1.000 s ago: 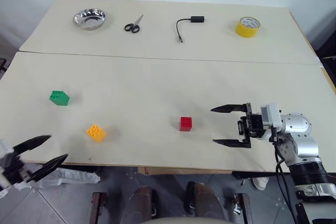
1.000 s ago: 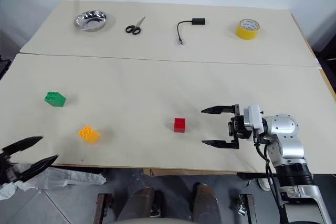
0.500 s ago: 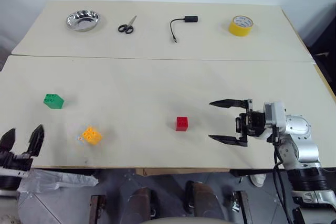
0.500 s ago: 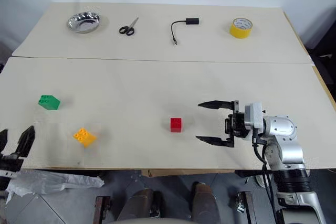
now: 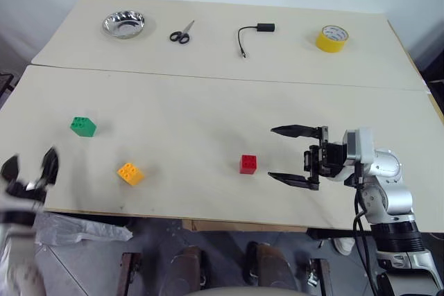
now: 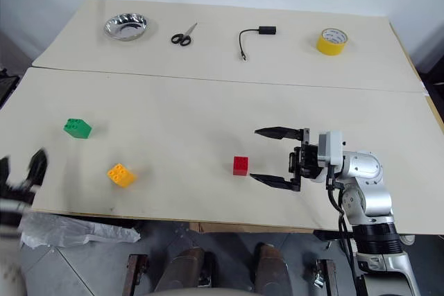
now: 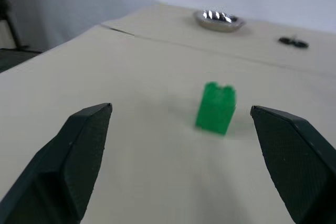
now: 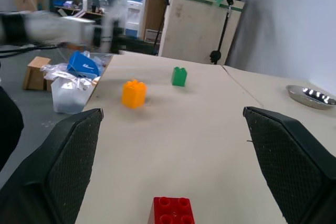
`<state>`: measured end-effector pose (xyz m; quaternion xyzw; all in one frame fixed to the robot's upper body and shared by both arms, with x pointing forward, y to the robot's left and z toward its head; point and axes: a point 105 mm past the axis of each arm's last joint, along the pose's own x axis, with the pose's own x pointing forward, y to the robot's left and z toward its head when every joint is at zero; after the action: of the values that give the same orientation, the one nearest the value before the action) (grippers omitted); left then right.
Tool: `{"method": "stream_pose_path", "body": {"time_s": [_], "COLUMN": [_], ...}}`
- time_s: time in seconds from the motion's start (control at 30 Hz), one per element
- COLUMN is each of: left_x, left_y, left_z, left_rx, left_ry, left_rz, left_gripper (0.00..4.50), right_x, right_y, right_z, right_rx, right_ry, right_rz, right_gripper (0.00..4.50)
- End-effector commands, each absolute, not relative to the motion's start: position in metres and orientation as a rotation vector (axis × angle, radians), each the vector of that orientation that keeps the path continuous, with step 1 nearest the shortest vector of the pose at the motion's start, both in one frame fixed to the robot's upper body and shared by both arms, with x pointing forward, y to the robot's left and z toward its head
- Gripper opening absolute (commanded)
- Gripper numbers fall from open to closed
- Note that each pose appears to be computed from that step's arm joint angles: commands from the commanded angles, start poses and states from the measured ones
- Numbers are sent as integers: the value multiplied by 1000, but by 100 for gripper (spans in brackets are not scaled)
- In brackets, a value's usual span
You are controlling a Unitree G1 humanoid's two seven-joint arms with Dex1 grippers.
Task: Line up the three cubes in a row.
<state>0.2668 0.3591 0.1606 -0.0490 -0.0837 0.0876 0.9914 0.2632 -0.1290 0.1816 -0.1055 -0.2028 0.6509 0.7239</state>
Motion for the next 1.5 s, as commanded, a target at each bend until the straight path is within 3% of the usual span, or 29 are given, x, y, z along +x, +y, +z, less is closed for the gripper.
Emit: {"method": "stream_pose_path", "body": {"time_s": [0.03, 0.13, 0.33, 0.43, 0.7, 0.93, 1.07, 1.13, 1.33, 1.5], "left_x": [286, 305, 314, 318, 326, 306, 288, 284, 282, 299], "left_y": [364, 363, 368, 364, 357, 318, 257, 216, 147, 112], "left_z": [155, 158, 145, 146, 149, 199, 231, 228, 203, 175], "left_rx": [-82, -70, -61, -57, 31, 71, 117, 170, 228, 363], "left_ry": [-77, -41, 54, 55, 49, -190, -154, -56, 64, 150], "left_rz": [181, 137, 118, 74, -52, -479, -979, -1216, -1499, -1512], "left_gripper": [450, 450, 450, 393, 153, 148, 148, 148, 148, 148], "right_x": [260, 259, 258, 255, 256, 256, 257, 257, 255, 250], "right_y": [-129, -127, -127, -130, -130, -136, -159, -170, -180, -181], "right_z": [184, 181, 177, 174, 173, 171, 175, 175, 177, 181], "right_rx": [-237, -238, -242, -250, -252, -282, -325, -337, -361, -363], "right_ry": [-471, -465, -462, -464, -454, -423, -384, -360, -331, -327], "right_rz": [1451, 1459, 1450, 1422, 1399, 1374, 1316, 1290, 1259, 1242], "right_gripper": [448, 448, 448, 450, 450, 450, 450, 450, 450, 450]}}
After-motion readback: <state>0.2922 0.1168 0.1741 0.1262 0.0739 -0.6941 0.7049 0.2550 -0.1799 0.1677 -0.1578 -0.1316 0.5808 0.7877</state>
